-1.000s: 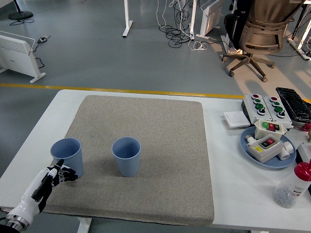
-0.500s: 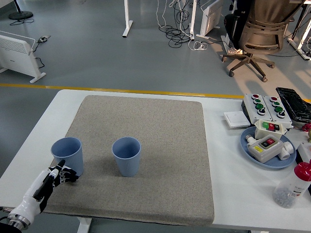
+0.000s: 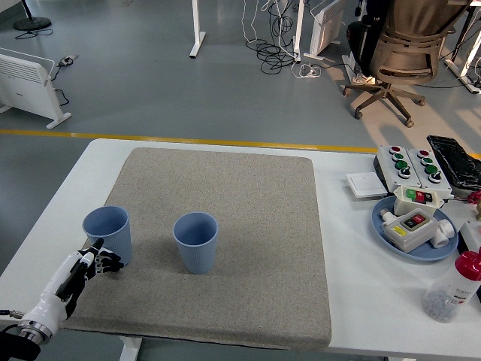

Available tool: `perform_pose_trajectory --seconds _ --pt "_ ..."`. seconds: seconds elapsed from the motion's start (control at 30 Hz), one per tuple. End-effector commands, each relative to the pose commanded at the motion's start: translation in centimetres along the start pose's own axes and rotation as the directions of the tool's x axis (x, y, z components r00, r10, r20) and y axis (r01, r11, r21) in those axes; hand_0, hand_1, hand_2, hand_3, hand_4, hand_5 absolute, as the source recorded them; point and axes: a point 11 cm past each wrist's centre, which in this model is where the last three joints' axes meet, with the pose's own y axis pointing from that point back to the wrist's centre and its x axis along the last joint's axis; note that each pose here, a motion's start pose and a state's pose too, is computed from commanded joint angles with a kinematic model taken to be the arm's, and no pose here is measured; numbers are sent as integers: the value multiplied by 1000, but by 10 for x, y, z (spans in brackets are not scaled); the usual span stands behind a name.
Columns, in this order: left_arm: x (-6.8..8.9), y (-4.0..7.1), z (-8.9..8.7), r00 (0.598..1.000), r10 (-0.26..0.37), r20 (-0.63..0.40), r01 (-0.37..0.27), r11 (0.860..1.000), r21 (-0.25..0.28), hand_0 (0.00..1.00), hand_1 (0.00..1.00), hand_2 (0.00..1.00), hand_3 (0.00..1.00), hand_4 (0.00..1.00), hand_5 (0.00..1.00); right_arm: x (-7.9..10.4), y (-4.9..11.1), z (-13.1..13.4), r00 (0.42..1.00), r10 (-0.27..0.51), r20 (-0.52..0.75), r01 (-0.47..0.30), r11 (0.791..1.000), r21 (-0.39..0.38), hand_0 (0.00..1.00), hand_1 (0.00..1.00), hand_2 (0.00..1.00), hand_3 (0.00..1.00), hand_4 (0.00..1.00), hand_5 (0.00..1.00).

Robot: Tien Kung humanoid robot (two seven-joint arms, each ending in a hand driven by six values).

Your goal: Push cup pick cup insert cup

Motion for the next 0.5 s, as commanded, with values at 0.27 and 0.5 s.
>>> perform_pose_trajectory --seconds 0.27,0.5 --pt "-1 -14 3 1000 -2 8 2 1000 -11 626 576 468 421 604 998 0 0 3 1000 1 -9 -1 1000 -7 667 604 616 565 100 448" --pt "2 -31 9 1000 24 -11 -25 999 -32 628 577 468 420 599 998 -1 0 6 1000 0 -13 0 1000 -13 667 604 618 565 100 449"
